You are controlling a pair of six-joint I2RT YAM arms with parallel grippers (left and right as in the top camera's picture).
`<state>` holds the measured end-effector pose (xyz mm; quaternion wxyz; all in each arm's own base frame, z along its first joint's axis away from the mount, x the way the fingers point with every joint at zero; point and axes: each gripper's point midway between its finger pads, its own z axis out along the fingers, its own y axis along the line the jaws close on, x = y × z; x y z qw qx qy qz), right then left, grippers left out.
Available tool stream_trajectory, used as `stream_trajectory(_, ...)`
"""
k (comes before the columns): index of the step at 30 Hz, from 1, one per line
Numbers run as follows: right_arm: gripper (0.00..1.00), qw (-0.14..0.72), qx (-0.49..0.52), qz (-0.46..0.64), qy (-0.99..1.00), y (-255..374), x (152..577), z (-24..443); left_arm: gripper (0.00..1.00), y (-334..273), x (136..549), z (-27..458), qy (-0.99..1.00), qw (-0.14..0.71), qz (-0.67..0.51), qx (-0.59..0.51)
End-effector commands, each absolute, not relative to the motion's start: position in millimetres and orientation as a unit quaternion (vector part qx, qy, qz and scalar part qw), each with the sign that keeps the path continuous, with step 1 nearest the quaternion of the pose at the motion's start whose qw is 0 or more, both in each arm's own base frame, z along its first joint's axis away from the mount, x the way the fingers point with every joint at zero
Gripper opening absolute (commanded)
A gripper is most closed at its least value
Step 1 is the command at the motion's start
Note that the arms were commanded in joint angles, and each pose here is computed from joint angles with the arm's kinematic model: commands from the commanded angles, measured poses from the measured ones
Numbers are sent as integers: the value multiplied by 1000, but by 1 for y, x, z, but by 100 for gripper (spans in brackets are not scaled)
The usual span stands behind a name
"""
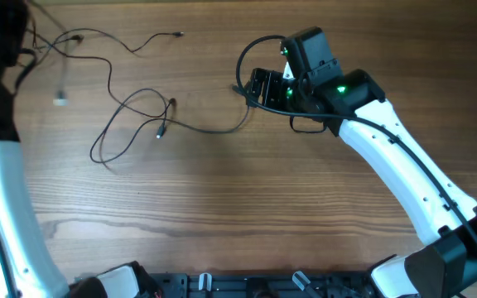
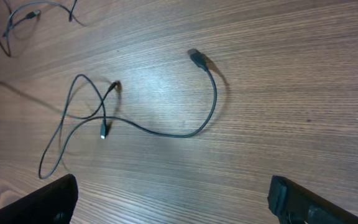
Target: Untangle cables
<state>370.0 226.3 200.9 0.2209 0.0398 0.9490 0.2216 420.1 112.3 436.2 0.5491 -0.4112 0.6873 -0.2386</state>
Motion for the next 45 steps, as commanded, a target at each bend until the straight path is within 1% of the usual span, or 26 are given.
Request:
stream_trajectory(1,100,219,28,226,949,230,370,200,4,126,427,430,700,533,-282,-383)
stream_trajectory(2,100,220,27,226,949,230,370,200,4,115,427,437,699,522,-330,-361)
stream_trajectory(3,100,223,27,228,947,231,372,201,4,98,425,452,692,508,-394,-327)
stream_trajectory(5,100,228,26,233,945,233,374,203,4,67,418,489,678,509,-475,-238)
stream_trajectory(7,100,226,24,239,944,235,373,204,4,49,412,519,657,521,-514,-180)
stream_trajectory(9,100,225,23,240,944,235,373,204,4,34,408,547,628,532,-546,-154)
stream_trajectory(10,100,225,23,240,944,235,373,204,4,30,406,556,619,542,-550,-142)
stream_trajectory(12,100,219,19,248,943,238,370,204,4,35,409,559,611,555,-544,-152)
stream_trajectory(15,100,214,18,252,944,239,369,204,4,45,425,535,626,536,-536,-182)
stream_trajectory(18,100,211,18,250,945,239,367,203,4,74,447,499,651,548,-477,-222)
stream_trajectory(21,100,208,19,248,946,238,366,202,4,119,467,452,683,570,-369,-268)
stream_trajectory(22,100,207,18,248,946,238,366,202,4,131,471,443,687,575,-344,-280)
stream_trajectory(24,100,205,19,246,947,237,365,201,4,169,483,412,703,589,-257,-304)
stream_trajectory(28,100,205,19,246,947,237,365,201,4,207,486,366,734,568,-155,-339)
stream_trajectory(29,100,204,20,246,947,237,364,201,4,223,484,351,739,558,-114,-360)
stream_trajectory(30,100,204,20,246,948,237,364,201,4,247,481,323,749,534,-47,-389)
stream_trajectory(33,100,201,20,244,949,236,363,200,4,272,474,290,751,500,8,-432)
stream_trajectory(37,100,195,21,241,950,235,361,198,4,323,444,247,732,446,120,-501)
stream_trajectory(39,100,194,21,240,951,235,360,197,4,344,431,236,721,433,138,-523)
stream_trajectory(45,100,195,21,241,951,235,361,198,4,387,388,224,654,417,129,-618)
